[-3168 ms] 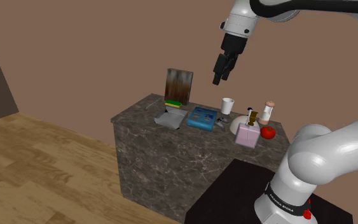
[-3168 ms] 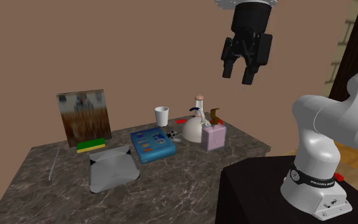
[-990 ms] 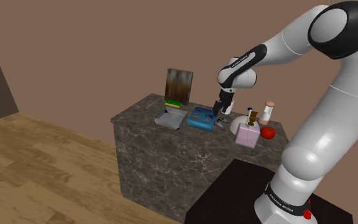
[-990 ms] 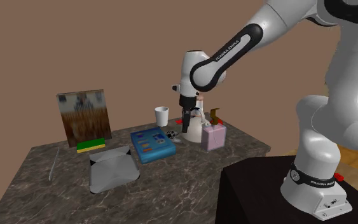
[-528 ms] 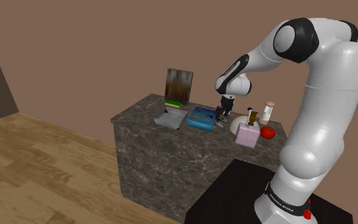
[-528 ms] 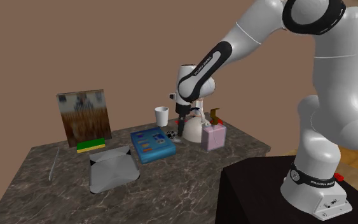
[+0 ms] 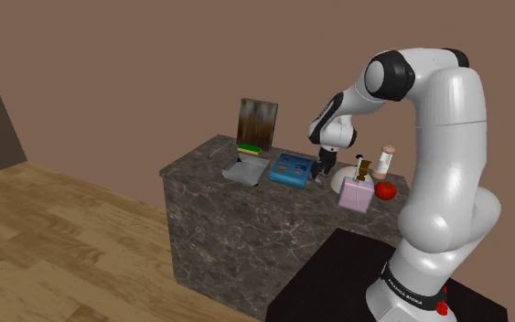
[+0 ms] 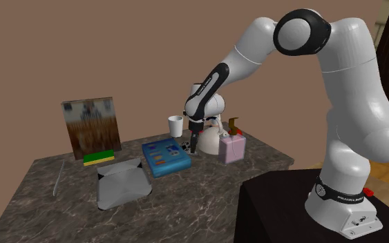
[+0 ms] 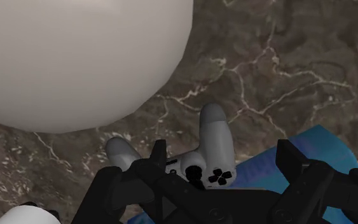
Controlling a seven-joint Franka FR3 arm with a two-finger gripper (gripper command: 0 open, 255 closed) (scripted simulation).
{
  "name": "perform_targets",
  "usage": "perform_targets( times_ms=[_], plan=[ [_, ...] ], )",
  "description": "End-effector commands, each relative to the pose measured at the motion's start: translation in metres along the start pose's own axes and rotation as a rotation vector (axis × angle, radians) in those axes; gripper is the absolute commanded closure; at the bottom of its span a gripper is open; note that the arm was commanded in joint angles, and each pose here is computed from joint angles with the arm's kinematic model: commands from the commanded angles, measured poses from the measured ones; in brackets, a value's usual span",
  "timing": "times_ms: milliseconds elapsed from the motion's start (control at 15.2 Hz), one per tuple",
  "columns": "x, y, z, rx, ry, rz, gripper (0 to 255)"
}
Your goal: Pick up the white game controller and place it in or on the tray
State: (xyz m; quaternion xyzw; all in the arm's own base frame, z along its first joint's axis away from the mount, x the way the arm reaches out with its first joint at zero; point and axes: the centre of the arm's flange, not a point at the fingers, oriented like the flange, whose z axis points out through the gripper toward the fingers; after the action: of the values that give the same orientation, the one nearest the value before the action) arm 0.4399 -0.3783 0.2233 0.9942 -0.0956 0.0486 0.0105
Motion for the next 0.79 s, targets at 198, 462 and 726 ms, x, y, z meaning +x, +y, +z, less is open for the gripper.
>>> perform_targets(
  times_ms=[198,462,726],
  plan=[
    [0.0,0.001,0.027,0.0,0.0,0.001,0],
    [0.0,0.001,0.03,0.0,0.0,0.001,0],
    [0.0,0.001,0.03,0.0,0.0,0.001,0]
  ],
)
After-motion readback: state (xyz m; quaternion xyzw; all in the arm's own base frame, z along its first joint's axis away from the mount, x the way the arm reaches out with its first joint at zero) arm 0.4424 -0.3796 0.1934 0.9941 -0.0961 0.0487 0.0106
